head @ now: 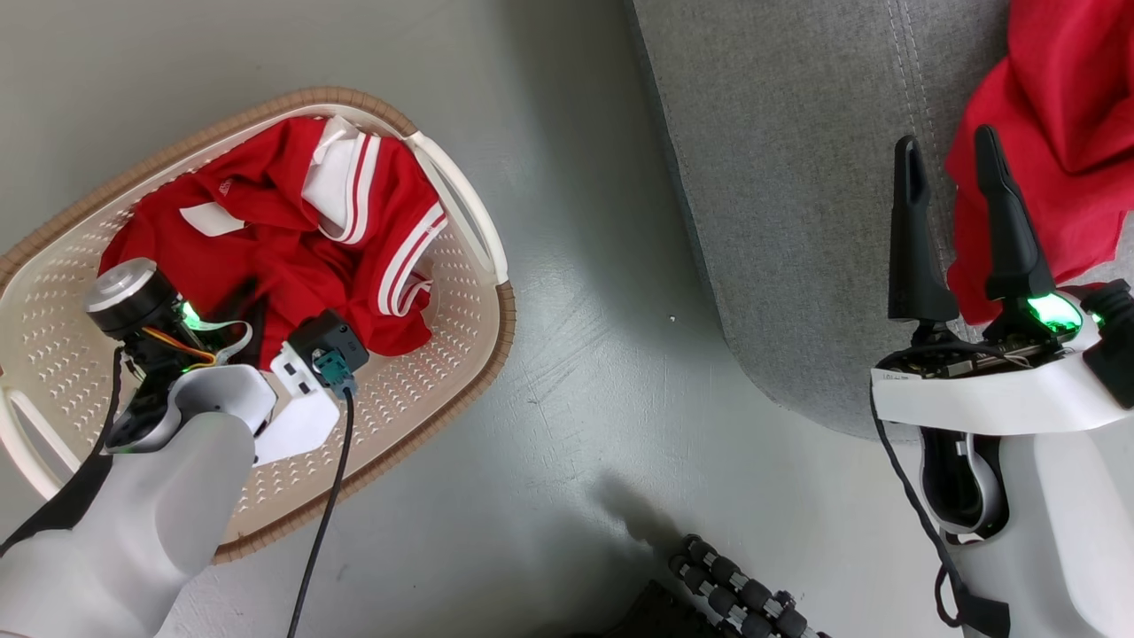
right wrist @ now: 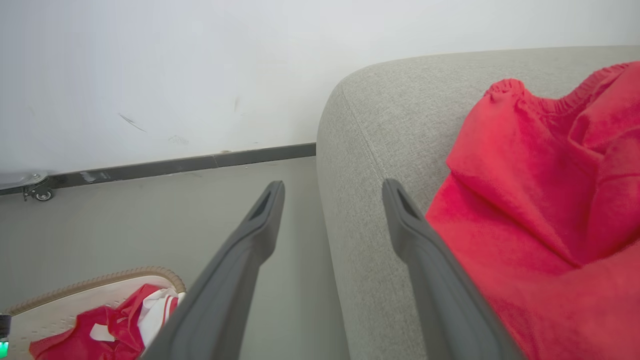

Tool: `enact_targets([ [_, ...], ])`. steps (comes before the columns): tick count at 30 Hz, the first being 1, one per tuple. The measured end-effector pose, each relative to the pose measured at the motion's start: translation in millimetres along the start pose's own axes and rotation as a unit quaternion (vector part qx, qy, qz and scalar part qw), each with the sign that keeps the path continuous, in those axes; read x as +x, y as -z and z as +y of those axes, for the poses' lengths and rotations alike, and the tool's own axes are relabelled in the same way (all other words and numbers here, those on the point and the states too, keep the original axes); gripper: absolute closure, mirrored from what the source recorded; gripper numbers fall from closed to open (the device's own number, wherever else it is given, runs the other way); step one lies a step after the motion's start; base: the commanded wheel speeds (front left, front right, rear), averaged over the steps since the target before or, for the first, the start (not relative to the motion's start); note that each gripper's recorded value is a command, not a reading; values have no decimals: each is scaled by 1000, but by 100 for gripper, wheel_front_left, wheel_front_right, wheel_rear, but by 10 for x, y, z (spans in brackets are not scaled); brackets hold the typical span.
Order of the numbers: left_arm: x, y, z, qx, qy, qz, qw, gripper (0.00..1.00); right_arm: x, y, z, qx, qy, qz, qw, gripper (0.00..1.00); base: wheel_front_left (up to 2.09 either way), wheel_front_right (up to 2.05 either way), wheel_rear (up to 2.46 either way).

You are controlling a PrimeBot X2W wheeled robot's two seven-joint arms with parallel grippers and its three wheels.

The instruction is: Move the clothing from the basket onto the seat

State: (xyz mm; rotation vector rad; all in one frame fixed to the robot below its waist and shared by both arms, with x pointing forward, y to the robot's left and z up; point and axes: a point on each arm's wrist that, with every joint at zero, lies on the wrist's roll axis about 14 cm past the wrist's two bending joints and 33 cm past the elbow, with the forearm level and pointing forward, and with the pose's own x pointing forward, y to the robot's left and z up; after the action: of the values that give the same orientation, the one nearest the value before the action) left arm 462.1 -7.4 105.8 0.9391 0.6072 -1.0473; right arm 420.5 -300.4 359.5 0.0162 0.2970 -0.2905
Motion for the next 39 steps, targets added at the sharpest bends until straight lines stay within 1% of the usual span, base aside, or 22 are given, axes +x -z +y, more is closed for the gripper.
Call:
enact_targets([
  [5, -1, -2, -10, -1, 1, 0, 1000, 100, 2, -1, -2, 0, 0, 0, 1000, 0, 0, 0, 0],
  [9, -7, -127, 1, -2, -4, -16, 1000, 100, 45, -51, 19, 3, -3, -9, 1000, 0, 0, 0, 0],
  [13, -17, -225, 96, -4, -16, -33, 999, 100, 62, -75, 41, 9, -6, -13, 1000, 0, 0, 0, 0],
  [19, -88, -221, 201, -1, -31, -37, 999, 100, 110, -151, 94, 17, -13, -26, 999, 0, 0, 0, 0],
  [25, -176, -304, 344, -19, -52, -51, 997, 100, 113, -204, 116, 22, -16, -33, 999, 0, 0, 0, 0],
  [32, -333, -529, 555, -32, -85, -96, 991, 100, 114, -272, 175, 25, -25, -43, 998, 0, 0, 0, 0],
  [39, -537, -745, 735, -59, -118, -139, 982, 100, 115, -332, 274, 24, -39, -50, 998, 0, 0, 0, 0],
])
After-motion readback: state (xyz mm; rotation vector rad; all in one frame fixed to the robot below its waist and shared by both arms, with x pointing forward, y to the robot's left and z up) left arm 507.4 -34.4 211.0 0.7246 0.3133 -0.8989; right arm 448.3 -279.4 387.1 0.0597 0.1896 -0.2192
